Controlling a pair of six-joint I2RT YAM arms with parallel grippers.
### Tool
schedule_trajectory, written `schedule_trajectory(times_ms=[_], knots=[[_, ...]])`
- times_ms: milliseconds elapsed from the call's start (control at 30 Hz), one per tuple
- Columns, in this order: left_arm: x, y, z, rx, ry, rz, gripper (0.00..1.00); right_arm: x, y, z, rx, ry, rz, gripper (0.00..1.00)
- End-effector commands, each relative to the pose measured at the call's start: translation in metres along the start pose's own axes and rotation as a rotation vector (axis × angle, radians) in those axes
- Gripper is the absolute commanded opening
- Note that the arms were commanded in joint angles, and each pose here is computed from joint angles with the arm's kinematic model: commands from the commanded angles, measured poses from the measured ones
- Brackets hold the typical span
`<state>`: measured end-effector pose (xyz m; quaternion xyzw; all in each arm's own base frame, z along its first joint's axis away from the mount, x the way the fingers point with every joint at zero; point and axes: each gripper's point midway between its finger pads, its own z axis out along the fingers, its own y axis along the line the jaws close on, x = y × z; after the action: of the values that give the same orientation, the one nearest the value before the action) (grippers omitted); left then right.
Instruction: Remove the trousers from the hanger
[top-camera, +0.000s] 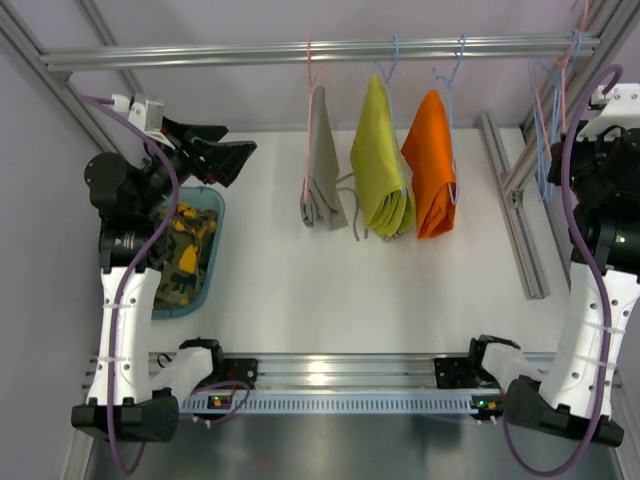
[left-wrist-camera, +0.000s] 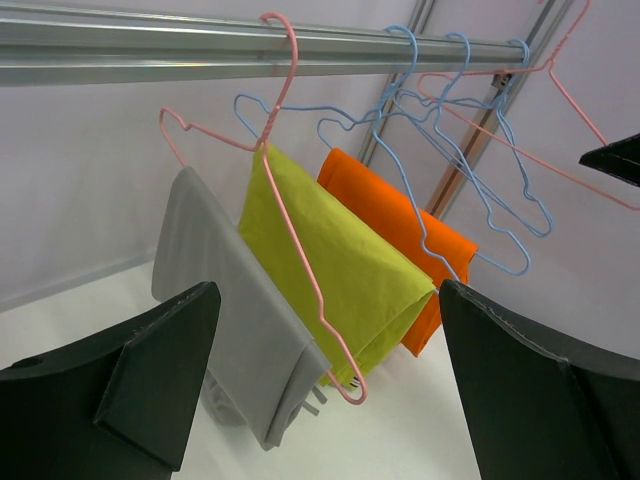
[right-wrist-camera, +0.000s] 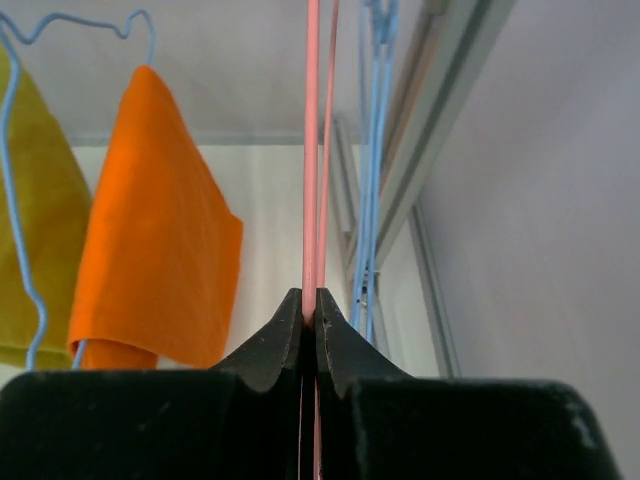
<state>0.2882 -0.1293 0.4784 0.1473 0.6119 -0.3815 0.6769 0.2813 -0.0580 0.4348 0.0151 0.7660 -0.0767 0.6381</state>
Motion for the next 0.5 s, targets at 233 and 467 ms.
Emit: schedule_trajectory(times_ms=[233,467], knots=[[-0.010,-0.003,0.002,0.014,-0.037,0.043,0.97,-0.018,0.024,0.019,-0.176,-0.043,-0.016,0.00],[-0.008,0.000,0.002,0.004,-0.036,0.039,0.97,-0.005,0.015,0.061,-0.128,-0.007,0.070,0.00]])
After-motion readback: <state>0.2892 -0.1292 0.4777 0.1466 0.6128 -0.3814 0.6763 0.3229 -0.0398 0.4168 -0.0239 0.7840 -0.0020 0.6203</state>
